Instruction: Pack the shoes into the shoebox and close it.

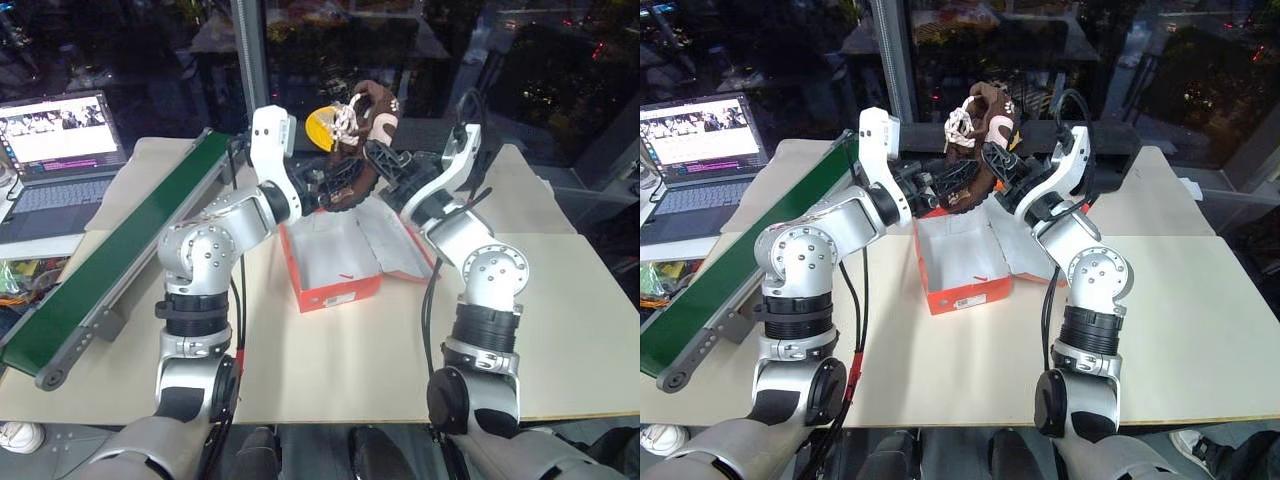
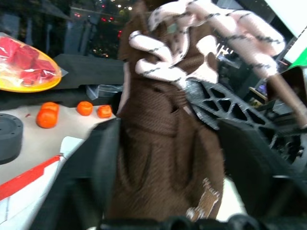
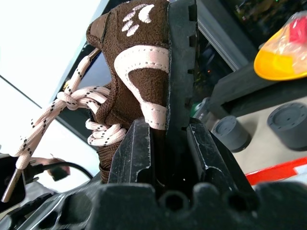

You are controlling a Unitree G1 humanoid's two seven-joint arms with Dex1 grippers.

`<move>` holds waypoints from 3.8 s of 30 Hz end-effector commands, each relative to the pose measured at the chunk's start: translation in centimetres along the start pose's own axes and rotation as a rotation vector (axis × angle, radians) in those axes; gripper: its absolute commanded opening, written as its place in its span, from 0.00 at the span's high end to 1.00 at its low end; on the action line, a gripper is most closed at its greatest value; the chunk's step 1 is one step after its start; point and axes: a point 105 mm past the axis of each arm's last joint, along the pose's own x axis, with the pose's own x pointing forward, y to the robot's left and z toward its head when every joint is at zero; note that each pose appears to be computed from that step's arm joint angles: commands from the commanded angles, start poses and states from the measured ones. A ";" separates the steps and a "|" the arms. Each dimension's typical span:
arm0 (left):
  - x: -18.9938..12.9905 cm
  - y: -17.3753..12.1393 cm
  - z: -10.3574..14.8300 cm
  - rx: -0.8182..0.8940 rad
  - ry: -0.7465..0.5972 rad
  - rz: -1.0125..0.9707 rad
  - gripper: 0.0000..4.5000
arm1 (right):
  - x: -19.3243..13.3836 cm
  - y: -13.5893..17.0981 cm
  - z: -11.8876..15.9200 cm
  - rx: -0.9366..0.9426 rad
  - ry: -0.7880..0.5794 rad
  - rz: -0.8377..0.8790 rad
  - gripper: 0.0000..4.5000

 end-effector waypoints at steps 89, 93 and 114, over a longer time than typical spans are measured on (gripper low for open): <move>-16.7 16.8 -3.2 0.430 0.016 0.729 0.00 | -5.9 2.7 -8.9 -0.608 0.336 0.363 0.00; -17.4 18.3 -2.5 0.433 0.024 0.745 0.00 | -5.0 4.0 -9.3 -0.596 0.341 0.429 0.00; -18.8 24.0 -3.7 0.358 0.061 0.766 0.00 | -4.2 4.9 -9.4 -0.617 0.343 0.448 0.00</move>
